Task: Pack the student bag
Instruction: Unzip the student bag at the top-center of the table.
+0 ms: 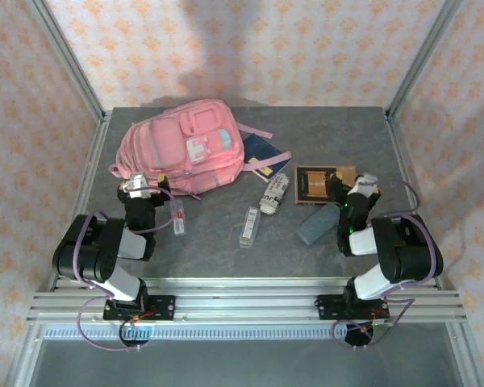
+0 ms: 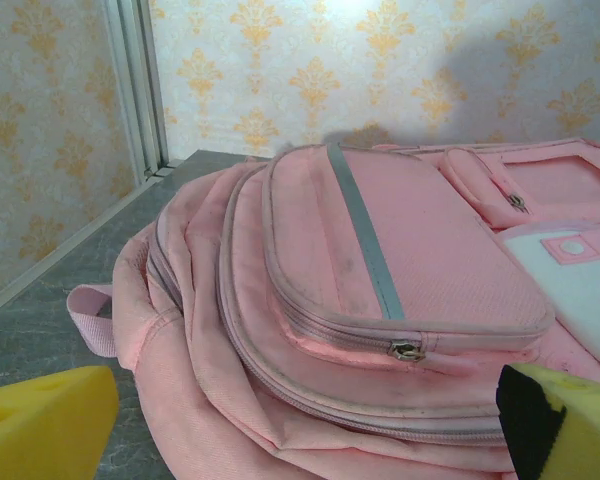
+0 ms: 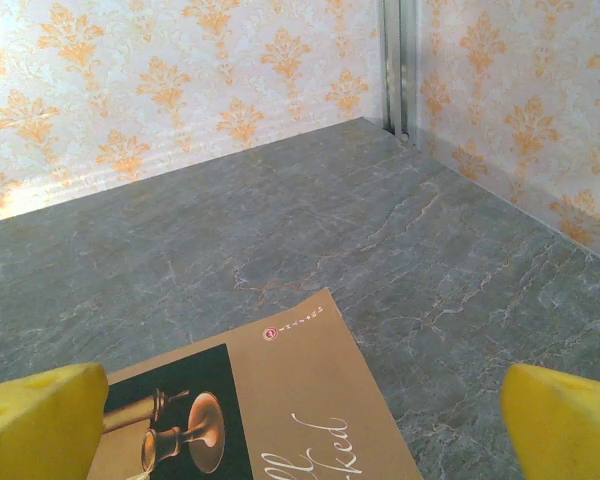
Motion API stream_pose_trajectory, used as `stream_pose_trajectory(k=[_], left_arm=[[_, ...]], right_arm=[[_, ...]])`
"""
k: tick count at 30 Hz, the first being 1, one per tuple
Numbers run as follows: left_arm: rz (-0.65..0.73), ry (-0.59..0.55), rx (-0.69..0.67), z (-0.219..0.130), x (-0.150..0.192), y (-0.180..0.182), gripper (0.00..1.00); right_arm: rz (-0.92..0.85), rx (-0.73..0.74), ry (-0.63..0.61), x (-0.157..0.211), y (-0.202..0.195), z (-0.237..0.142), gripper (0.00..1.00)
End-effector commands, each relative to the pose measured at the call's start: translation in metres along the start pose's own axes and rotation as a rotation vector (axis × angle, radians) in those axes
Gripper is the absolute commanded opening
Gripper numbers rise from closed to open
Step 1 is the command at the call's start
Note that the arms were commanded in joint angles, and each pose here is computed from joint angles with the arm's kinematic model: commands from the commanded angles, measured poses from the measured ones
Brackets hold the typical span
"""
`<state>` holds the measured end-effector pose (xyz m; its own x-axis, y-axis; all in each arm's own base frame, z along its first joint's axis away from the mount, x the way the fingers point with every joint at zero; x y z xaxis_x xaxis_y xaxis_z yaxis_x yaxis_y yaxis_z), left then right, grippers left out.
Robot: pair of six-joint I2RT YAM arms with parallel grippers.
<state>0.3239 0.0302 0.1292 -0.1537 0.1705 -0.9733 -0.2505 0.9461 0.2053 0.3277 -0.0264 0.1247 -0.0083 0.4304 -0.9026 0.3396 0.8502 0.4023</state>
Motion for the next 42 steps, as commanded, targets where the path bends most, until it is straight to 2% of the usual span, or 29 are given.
stream_pose_trajectory(k=[1, 32, 36, 39, 42], left_arm=[[0.003, -0.031, 0.009, 0.003, -0.009, 0.0, 1.0], [-0.019, -0.022, 0.017, 0.007, -0.009, 0.003, 1.0], [-0.024, -0.014, -0.009, 0.008, -0.025, 0.009, 1.0], [-0.056, 0.02, -0.087, 0.011, -0.046, 0.023, 1.0], [-0.135, 0.015, -0.071, 0.01, -0.071, 0.027, 1.0]], right_arm=[[0.015, -0.008, -0.037, -0.007, 0.002, -0.002, 1.0], [0.014, -0.007, -0.036, -0.007, 0.002, -0.003, 1.0], [0.018, 0.012, -0.065, -0.022, 0.006, -0.004, 1.0], [0.056, 0.072, -0.03, -0.048, 0.017, 0.004, 1.0], [0.178, -0.009, -0.002, -0.073, 0.041, 0.005, 1.0]])
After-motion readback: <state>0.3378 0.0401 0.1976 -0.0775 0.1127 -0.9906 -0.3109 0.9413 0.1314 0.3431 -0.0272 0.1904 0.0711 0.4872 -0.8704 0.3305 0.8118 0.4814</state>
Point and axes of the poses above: each hand's point on the last joint's axis, 136 mm out from that joint toward the fingers, its own z axis out along the fingers, its own y axis along the line the jaws close on, x = y × z, the point moved 4 cm from there along -z, back along the fingers, and after that the axes turned 15 degrees about z, right-handed, at the moved point
